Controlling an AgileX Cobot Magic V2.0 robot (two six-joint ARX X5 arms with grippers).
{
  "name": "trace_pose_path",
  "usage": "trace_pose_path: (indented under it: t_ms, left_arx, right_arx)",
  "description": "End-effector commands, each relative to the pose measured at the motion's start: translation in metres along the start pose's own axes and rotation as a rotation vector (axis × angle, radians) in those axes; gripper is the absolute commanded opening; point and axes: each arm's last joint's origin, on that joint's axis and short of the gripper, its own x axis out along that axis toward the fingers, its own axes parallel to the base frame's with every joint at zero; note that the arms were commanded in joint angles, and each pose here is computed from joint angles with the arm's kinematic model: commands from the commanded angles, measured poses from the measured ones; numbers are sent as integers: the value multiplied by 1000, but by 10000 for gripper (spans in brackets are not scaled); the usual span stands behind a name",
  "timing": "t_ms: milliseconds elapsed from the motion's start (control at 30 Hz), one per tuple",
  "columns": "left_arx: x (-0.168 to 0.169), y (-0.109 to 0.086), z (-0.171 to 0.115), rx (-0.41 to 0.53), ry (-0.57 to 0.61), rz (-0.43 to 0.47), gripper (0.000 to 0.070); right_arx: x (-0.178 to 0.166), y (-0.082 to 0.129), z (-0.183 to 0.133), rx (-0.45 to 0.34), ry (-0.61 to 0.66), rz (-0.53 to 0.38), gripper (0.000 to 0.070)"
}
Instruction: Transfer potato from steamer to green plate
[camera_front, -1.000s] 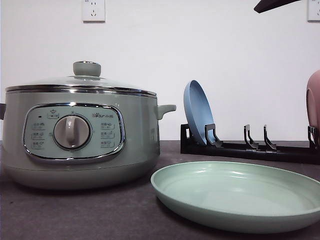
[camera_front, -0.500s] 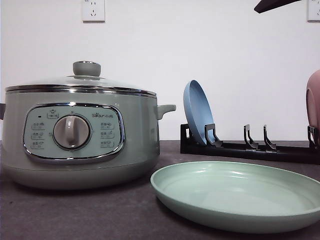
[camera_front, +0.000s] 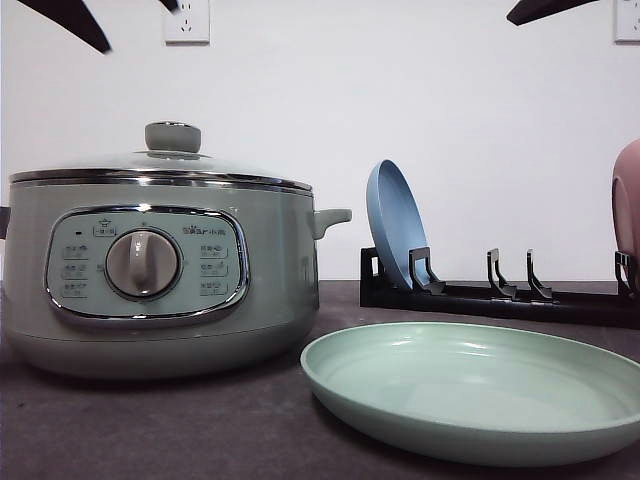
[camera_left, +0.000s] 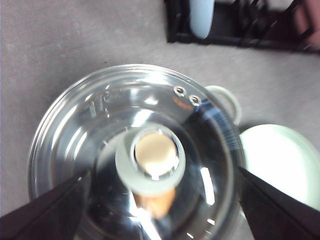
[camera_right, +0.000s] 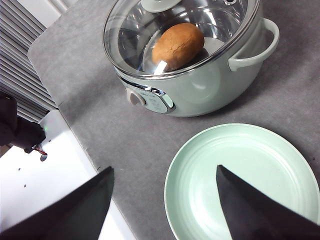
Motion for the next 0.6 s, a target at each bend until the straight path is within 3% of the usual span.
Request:
trace_pose_path:
  t_ms: [0,267,567]
  left_arx:
    - [9,-2,9,42,2,19,590]
    - [57,-11,13,101,131,78,590]
    - [82,-16,11,119,205,84,585]
  right_arx:
    - [-1,2,5,-25,-16,5,405]
    - [-1,2,5,-26,-16,5,405]
    - [-1,2,5,-26,-17,4,405]
